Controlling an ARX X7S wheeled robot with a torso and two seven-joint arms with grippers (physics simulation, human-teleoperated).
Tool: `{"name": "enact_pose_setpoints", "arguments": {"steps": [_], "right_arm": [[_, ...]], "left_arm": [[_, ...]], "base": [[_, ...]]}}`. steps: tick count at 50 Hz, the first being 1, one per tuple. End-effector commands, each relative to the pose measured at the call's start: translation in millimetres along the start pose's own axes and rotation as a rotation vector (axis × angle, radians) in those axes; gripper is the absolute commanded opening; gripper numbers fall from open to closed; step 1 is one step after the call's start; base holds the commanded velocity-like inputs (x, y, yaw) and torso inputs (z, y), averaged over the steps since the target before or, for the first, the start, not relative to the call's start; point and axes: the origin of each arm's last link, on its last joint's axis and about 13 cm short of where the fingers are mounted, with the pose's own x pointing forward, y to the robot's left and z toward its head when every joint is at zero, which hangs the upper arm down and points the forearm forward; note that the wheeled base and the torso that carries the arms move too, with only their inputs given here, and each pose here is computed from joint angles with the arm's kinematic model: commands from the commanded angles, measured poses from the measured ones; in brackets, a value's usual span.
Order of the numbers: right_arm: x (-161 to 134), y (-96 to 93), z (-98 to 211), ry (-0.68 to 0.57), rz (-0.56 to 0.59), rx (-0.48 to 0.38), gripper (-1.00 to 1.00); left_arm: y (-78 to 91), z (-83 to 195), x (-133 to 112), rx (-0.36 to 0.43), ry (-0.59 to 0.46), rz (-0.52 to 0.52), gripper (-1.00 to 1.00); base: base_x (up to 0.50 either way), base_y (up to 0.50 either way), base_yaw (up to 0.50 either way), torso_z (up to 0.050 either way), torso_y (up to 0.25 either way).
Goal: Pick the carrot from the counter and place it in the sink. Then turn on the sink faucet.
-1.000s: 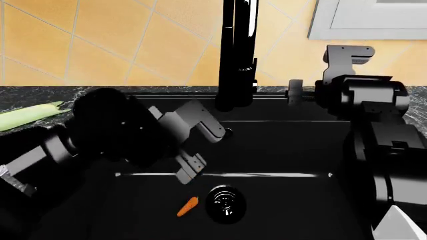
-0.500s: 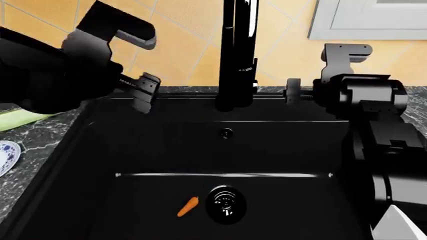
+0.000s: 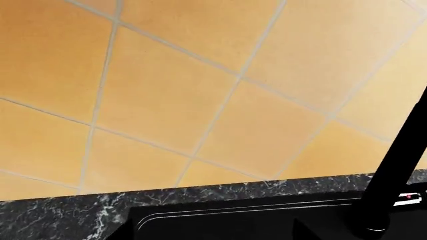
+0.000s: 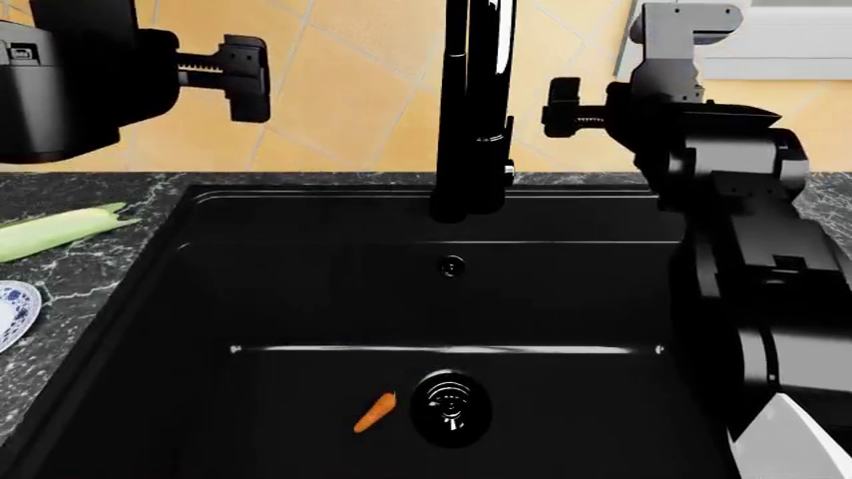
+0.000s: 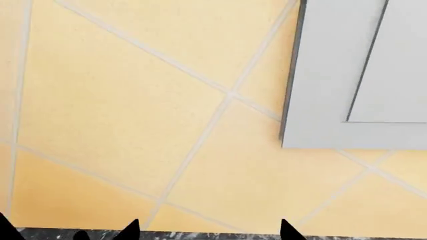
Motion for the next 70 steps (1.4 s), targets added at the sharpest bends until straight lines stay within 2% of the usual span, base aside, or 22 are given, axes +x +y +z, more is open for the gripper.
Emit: {"name": "enact_pose_setpoints", "arguments": {"steps": [1,20,40,51,54,60,70], "right_arm": [[0,4.8,11,-0.074,0.043,-0.003,1.00],[2,20.1,11,-0.043,0.153,-0.061,1.00],[5,28.6,2,-0.033,0.239,-0.038,1.00],[5,22.0,-1,-0.025,0.200,-0.032,1.00],[5,20.8,-2,-0.023,0.188,-0.031,1.00],[5,16.8,-6,-0.009,0.160,-0.026,1.00],[5,15.5,-8,0.003,0.172,-0.030,1.00]], "left_arm": [[-0.6,-1,3,-0.011,-0.009,0.001,1.00],[-0.1,-8,7,-0.004,0.006,-0.043,1.00],[1.3,-9,8,0.001,0.009,-0.043,1.00],[2.9,-12,9,-0.003,-0.008,-0.065,1.00],[3.5,-14,9,0.023,-0.017,-0.055,1.00],[5.6,-15,10,0.001,-0.011,-0.057,1.00],[5.0,-15,11,-0.002,-0.013,-0.055,1.00]], "base": [[0.00,0.00,0.00,0.000,0.000],[0.00,0.00,0.00,0.000,0.000],[0.00,0.00,0.00,0.000,0.000],[0.00,0.00,0.00,0.000,0.000],[0.00,0.00,0.00,0.000,-0.167],[0.00,0.00,0.00,0.000,-0.130],[0.00,0.00,0.00,0.000,0.000]]}}
